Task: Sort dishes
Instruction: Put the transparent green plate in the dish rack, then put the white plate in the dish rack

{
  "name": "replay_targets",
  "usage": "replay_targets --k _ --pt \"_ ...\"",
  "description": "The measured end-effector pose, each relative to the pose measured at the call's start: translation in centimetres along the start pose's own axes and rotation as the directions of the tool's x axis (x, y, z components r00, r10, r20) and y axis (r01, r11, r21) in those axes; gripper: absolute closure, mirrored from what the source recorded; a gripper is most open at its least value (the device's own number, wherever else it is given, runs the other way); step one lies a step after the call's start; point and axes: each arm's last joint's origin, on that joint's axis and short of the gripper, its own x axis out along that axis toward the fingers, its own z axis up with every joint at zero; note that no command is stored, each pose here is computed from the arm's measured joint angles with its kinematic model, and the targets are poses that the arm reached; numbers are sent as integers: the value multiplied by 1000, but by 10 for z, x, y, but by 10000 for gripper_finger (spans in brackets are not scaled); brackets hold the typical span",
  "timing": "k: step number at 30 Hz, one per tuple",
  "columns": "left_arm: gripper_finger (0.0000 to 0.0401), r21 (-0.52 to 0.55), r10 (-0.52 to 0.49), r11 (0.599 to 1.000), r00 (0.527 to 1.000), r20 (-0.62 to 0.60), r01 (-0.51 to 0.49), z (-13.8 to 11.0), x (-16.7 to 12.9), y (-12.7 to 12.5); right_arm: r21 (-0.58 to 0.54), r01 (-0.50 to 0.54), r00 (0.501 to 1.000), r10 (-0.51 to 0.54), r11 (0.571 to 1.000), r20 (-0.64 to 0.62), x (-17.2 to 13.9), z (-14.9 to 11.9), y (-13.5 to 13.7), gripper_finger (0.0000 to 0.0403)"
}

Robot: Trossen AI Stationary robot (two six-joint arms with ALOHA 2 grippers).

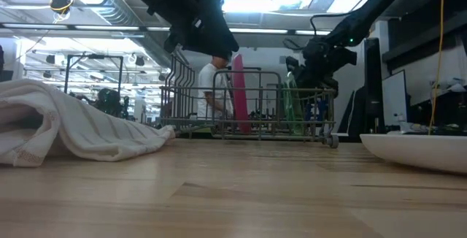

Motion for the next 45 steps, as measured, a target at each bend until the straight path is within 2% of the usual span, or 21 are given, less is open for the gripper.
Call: replay_targets --k 4,9,15,19,24,31,36,40,45 --pt "246 1 1 1000 1000 0 -1 0 0 0 42 -13 996 16 999 -91 4 1 1 375" --pt "246 0 5 1000 1000 0 -5 1 1 1 14 -28 981 30 1000 -193 13 7 0 350" --pt "246 -2 7 1000 1000 1 -7 1 1 2 -22 -46 963 38 999 -267 24 16 -1 301" --pt "246 -1 7 1000 1000 1 -7 1 1 2 -25 -68 926 54 997 -373 27 23 -6 280" --pt "246 -2 7 1000 1000 1 -7 1 1 2 4 -128 858 113 992 -502 23 32 -12 278" --pt "246 -2 8 1000 1000 1 -8 1 1 2 92 -211 829 228 973 -510 7 47 -23 287" --pt "246 -2 8 1000 1000 1 -8 1 2 2 181 -238 762 299 954 -575 -8 60 -30 287" --pt "246 -2 8 1000 1000 1 -8 1 2 2 310 -217 725 366 925 -583 -22 74 -37 287" --pt "246 -1 8 1000 1000 0 -8 1 2 2 479 -144 702 431 866 -568 -40 94 -43 288"
